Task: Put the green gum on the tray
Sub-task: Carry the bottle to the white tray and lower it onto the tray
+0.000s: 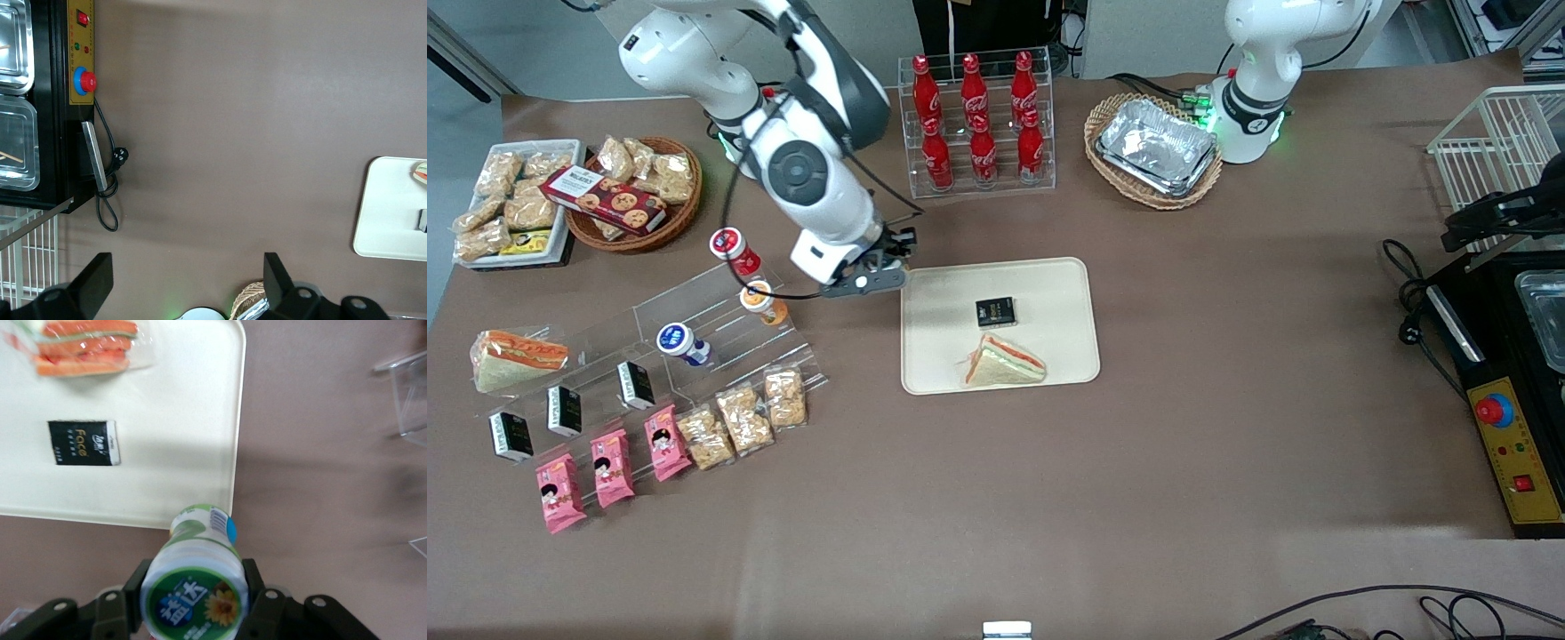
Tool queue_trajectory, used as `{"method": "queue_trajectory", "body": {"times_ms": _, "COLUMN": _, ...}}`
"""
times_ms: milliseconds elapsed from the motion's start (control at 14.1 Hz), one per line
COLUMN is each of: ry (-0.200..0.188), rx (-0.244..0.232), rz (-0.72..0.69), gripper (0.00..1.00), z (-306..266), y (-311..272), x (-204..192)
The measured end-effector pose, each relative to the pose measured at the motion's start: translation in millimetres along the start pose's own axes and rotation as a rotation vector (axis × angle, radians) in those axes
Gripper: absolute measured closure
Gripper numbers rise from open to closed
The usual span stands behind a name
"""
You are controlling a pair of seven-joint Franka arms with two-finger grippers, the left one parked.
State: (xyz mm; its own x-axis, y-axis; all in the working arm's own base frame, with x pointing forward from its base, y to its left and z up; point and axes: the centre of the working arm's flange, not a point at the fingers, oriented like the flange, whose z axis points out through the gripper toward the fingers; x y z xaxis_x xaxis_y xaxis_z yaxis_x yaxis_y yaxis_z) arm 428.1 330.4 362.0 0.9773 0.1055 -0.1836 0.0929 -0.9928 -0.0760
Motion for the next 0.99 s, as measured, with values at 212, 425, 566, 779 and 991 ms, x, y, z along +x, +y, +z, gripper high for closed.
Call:
{"method": "queue_trajectory", "body": {"times_ms": 212, "ry": 0.032, "rx": -0.014, "rz": 0.012, "gripper": 0.41, "z": 40, "y": -4, "x": -2}}
{"method": "queue_trajectory", "body": {"times_ms": 425, "ry": 0.061, "rx": -0.034, "rz": 0.022, "gripper": 0.41, "z": 72, "y": -11, "x": 5}}
{"method": "queue_trajectory", "body": {"times_ms": 566, "ry": 0.078, "rx": -0.046, "rz": 0.037, "gripper": 0.41, "z": 91, "y": -12, "x": 11}}
{"method": "queue_trajectory", "body": {"times_ms": 779, "ry": 0.102, "rx": -0.063, "rz": 0.056, "gripper": 0.41, "z": 118, "y": -28, "x": 7}}
{"method": "queue_trajectory", "body": {"times_ms": 991, "ry": 0.106, "rx": -0.073, "rz": 0.057, "gripper": 0.41, "z": 129, "y": -38, "x": 2}}
